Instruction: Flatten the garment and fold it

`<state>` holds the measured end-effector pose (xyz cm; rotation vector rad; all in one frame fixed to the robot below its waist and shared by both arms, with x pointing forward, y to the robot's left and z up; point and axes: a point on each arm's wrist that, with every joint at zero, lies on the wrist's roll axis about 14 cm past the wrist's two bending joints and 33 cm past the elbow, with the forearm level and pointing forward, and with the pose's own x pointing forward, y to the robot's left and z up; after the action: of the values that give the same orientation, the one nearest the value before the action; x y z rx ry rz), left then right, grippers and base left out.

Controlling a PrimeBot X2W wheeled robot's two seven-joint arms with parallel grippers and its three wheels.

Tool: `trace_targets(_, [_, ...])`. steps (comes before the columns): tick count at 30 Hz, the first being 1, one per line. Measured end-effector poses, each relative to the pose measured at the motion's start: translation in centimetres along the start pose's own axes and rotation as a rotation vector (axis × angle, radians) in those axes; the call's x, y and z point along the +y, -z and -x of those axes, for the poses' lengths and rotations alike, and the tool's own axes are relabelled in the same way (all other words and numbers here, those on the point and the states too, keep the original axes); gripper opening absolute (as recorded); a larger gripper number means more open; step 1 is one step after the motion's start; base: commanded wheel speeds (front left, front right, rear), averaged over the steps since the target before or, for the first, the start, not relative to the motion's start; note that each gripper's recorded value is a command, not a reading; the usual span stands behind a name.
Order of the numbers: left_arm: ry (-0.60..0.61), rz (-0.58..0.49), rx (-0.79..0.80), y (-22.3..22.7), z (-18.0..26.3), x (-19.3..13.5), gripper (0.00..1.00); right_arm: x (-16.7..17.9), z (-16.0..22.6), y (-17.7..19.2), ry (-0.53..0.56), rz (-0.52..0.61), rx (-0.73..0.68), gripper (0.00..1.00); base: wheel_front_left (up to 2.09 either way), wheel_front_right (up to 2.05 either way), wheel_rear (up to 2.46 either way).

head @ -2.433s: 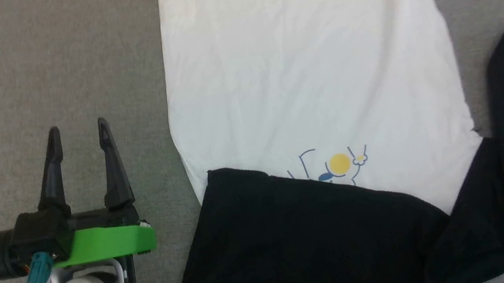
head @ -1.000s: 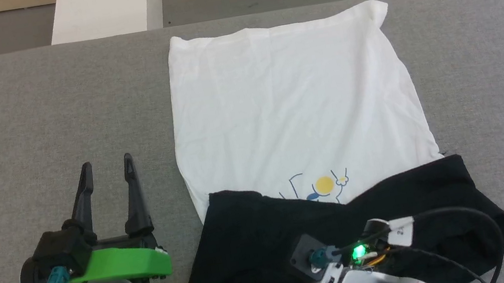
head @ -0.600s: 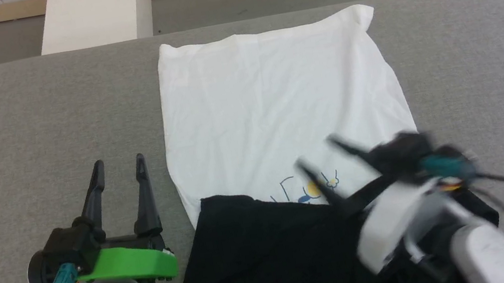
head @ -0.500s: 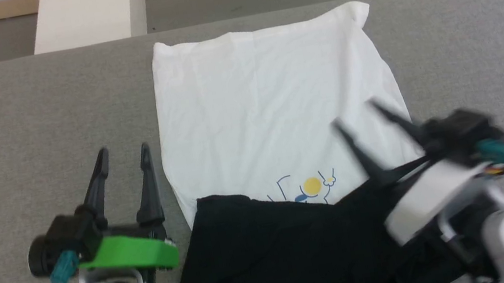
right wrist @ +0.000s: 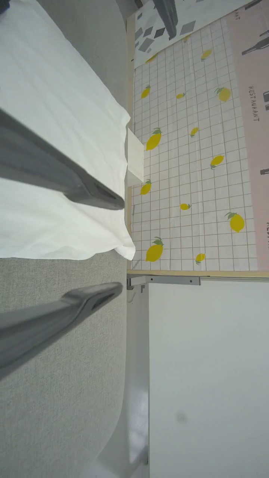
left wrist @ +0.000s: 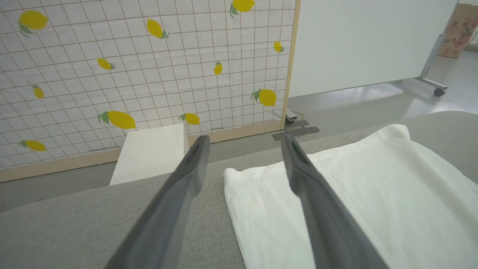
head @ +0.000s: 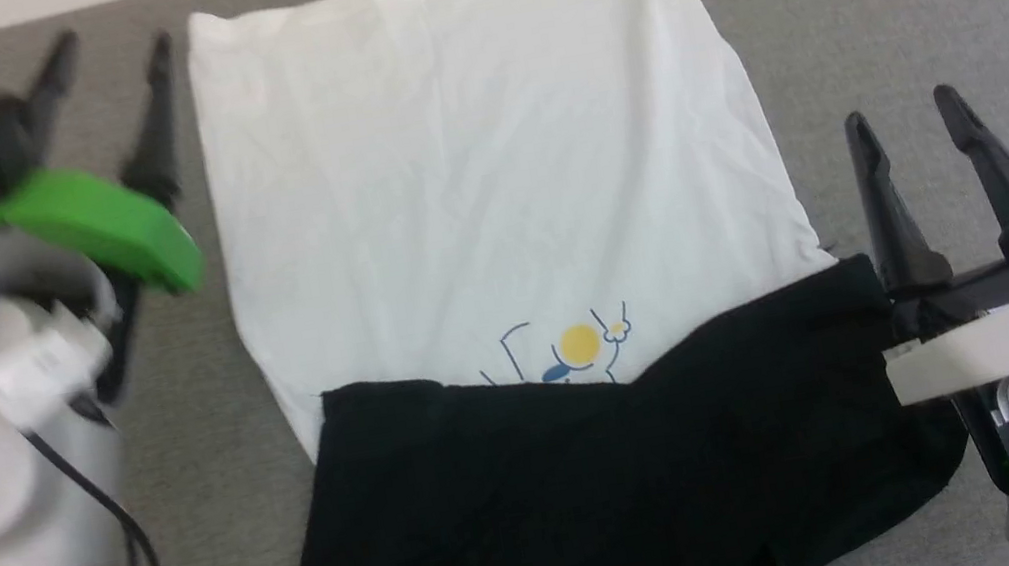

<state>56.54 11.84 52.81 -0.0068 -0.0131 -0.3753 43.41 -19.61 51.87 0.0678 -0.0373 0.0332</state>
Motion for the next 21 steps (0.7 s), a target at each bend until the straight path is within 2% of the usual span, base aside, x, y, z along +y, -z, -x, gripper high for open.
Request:
trace_targets(5, [-0.016, 0.016, 0.101, 1.0, -4.8, 2.5, 1.0, -1.5, -0.8, 1.6, 0.036, 0.014, 0.022, 1.0, 0.0, 0.0, 0.0])
trace_targets(9, [-0.001, 0.011, 0.262, 4.4, -7.4, 2.9, 1.0, -2.7, -1.0, 3.1, 0.07, 0.008, 0.05, 1.0, 0.0, 0.0, 0.0])
trace_targets(15, [0.009, 0.038, 0.5, 9.7, -9.5, 2.4, 1.0, -4.0, -0.6, 5.2, 0.107, 0.011, 0.102, 1.0, 0.0, 0.0, 0.0])
trace_targets(21, [-0.087, 0.095, 0.677, 13.9, -10.1, 3.4, 1.0, -5.0, 0.0, 6.7, 0.137, 0.012, 0.146, 1.0, 0.0, 0.0, 0.0])
